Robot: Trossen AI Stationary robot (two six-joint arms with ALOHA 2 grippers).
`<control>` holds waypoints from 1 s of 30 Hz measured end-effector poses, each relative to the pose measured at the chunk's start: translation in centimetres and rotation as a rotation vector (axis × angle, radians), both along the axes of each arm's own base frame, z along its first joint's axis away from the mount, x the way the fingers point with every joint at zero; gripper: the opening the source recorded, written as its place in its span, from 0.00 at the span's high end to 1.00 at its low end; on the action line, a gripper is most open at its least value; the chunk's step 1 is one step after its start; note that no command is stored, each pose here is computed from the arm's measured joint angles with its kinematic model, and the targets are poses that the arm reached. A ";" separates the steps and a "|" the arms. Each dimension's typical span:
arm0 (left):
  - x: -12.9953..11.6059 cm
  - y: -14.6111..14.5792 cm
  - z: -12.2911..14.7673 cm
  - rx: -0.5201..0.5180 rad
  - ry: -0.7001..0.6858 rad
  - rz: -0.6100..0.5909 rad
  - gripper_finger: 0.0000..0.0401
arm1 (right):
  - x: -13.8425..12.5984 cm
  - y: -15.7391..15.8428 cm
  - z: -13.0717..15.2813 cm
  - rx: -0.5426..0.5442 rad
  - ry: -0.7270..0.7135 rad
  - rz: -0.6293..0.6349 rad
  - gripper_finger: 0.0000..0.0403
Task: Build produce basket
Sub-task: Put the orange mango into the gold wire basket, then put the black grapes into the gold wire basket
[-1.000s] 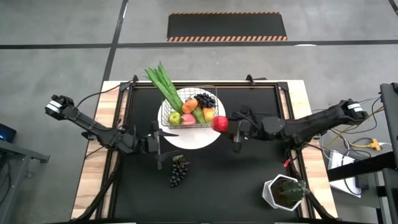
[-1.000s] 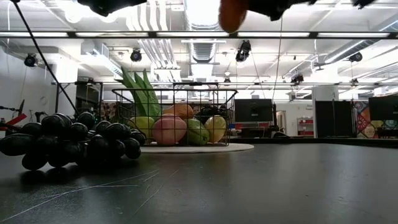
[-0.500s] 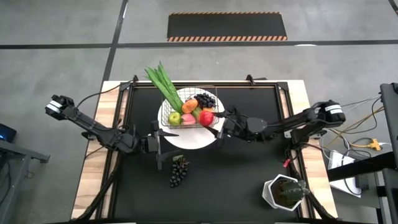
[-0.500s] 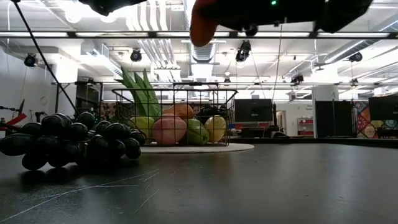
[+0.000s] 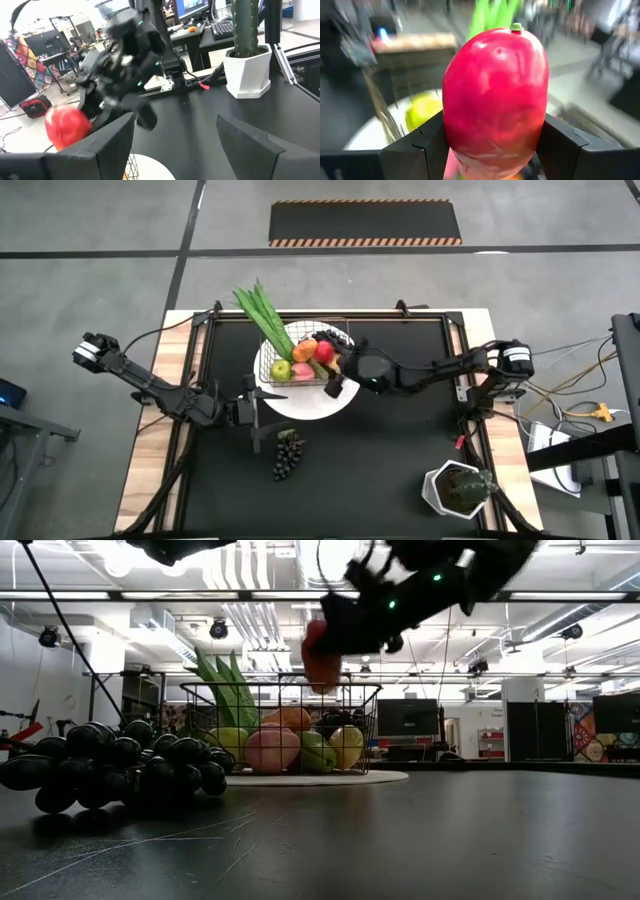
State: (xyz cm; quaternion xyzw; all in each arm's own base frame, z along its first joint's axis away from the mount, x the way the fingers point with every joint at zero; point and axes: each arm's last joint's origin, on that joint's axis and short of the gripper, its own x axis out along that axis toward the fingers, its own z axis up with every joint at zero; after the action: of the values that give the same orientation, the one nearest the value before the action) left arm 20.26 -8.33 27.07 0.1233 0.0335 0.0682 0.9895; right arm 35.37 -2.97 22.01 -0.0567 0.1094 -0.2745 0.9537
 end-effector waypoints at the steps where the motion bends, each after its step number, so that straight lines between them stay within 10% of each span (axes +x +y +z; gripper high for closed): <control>1: 0.0 0.0 0.0 0.000 0.000 0.000 0.34 | 0.2 -0.4 -0.1 0.031 0.051 -0.015 0.44; 11: 0.0 0.0 0.0 0.001 0.001 0.001 0.34 | 1.5 -1.7 0.3 0.177 0.447 -0.090 0.36; 20: 0.0 0.0 -0.1 0.002 0.004 0.001 0.34 | 1.9 -1.7 1.1 0.171 0.481 -0.085 0.12; 30: 0.0 0.0 -0.2 0.003 0.008 0.001 0.34 | 0.2 -0.9 4.2 0.145 0.456 -0.054 0.09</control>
State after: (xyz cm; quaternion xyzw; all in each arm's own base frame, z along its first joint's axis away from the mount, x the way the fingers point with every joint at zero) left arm 20.23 -8.32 26.88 0.1249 0.0373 0.0682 0.9891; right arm 35.61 -3.84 26.23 -0.0458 0.3426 -0.2713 0.8983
